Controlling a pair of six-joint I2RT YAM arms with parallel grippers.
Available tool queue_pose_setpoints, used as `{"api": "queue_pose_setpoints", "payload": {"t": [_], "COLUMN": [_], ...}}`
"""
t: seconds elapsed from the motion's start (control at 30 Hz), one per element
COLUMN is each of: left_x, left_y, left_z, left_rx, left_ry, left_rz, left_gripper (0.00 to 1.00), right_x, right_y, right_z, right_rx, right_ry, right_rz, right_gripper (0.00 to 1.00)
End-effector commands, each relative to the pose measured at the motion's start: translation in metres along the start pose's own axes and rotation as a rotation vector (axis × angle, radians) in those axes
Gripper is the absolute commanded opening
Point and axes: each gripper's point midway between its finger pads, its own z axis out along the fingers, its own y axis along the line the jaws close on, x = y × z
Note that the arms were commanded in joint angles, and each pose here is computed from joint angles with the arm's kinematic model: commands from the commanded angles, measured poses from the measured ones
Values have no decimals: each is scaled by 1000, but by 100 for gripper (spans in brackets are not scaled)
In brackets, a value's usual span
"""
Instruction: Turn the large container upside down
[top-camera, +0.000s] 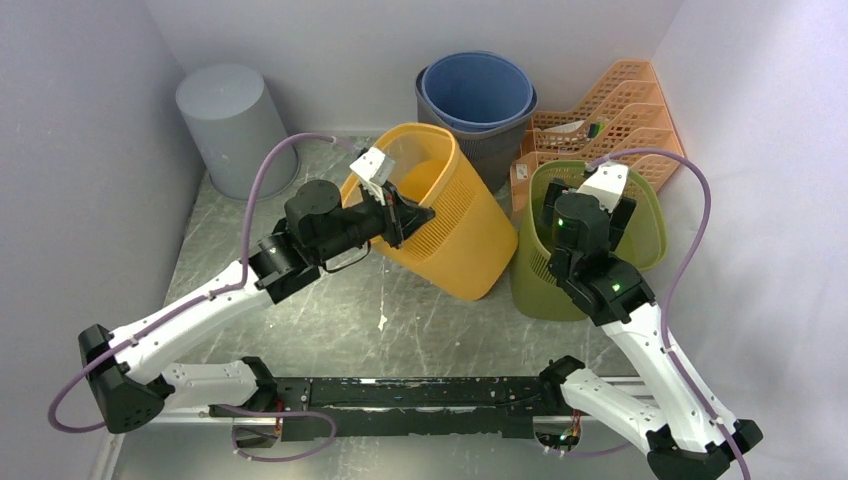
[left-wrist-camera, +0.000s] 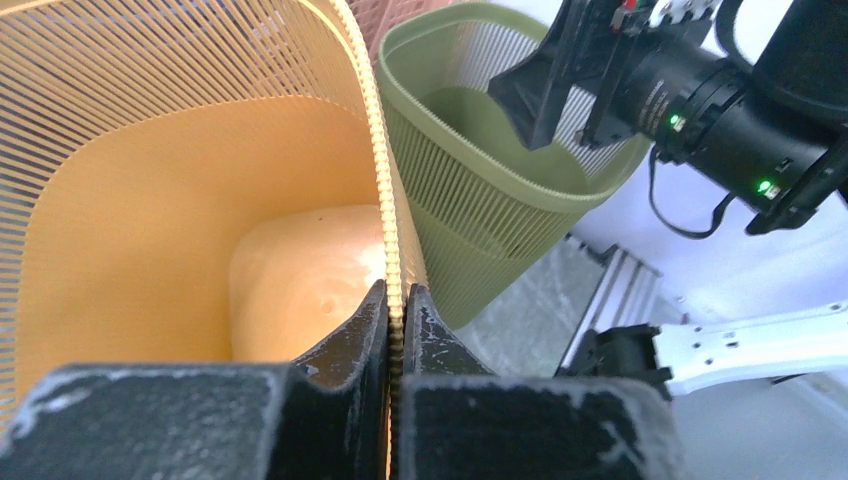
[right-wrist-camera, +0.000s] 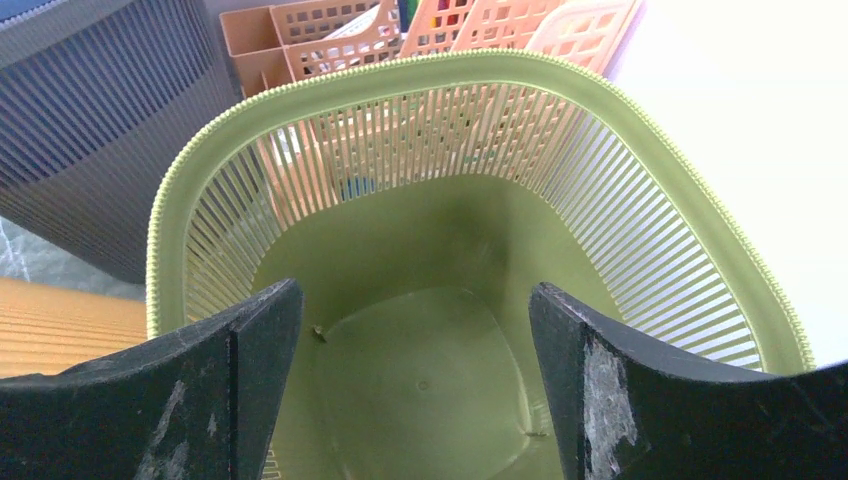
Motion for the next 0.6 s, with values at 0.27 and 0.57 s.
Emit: {"api": "queue_pose_setpoints", "payload": {"t": [0.27,0.57], "left_x": [24,69], "left_y": [81,117], "left_z": [-21,-52], "left_rx": [158,252], "left_ry": [-226,-227], "left_rz": [-446,-646], "left_gripper": [7,7], "right_x": [-11,-6], "right_y": [-17,-10], "right_z": [-4,0], "right_rx": [29,22], "right_ry": [-54,-38], "right_rz": [38,21], "right_gripper": [84,83]}}
